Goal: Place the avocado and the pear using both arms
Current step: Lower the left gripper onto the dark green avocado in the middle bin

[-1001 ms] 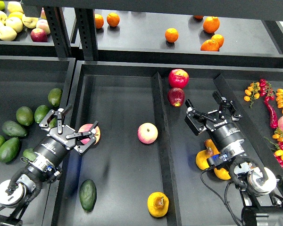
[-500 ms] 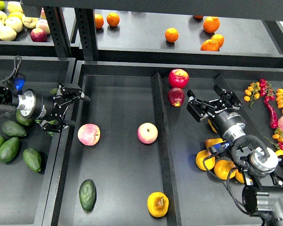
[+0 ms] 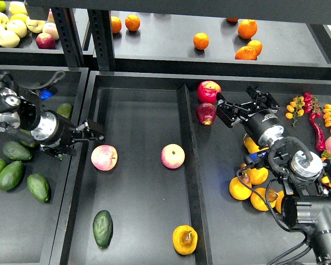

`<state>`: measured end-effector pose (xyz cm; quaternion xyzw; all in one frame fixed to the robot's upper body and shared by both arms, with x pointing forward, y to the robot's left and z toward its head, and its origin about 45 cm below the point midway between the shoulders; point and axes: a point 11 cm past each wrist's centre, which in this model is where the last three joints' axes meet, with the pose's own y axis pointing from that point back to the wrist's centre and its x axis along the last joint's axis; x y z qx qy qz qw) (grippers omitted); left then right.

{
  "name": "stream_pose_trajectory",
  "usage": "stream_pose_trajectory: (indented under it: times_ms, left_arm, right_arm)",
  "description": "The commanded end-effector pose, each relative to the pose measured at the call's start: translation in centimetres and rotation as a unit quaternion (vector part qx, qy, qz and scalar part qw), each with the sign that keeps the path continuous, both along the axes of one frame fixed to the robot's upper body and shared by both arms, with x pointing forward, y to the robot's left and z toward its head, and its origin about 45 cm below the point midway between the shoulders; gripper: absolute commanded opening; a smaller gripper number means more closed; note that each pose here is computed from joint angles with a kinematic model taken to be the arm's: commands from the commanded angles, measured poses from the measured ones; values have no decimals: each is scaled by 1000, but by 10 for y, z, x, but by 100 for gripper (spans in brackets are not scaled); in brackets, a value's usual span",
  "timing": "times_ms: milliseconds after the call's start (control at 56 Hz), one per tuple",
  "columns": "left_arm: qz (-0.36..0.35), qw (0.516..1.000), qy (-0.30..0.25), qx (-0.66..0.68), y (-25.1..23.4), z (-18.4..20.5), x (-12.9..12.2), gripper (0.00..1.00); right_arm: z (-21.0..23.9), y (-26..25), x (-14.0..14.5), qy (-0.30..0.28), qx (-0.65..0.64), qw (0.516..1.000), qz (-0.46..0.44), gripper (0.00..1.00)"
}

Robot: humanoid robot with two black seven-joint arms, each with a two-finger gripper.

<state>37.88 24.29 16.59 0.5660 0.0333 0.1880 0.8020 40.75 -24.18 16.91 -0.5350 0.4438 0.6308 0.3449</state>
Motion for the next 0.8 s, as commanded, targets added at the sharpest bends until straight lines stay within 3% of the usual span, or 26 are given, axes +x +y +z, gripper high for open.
stream_pose_trajectory:
  times_ms: [0,304,590,786]
  left_arm:
    - [-29,999,17,10,-20,-16,-10,99]
    - [-82,995,52,38,-43,-46,-35,99]
    - [-104,988,77,89,-26,-68,-52,99]
    - [-111,987,79,90,-35,-74,-53,99]
  right_arm:
    - [0,0,2,0,-3,1000,0,100]
    - [-3,-7,3,3,-2,1000,-10,100]
    - [-3,-9,3,2,-1,1000,-13,100]
    - [-3,-10,2,3,0,1000,-15,100]
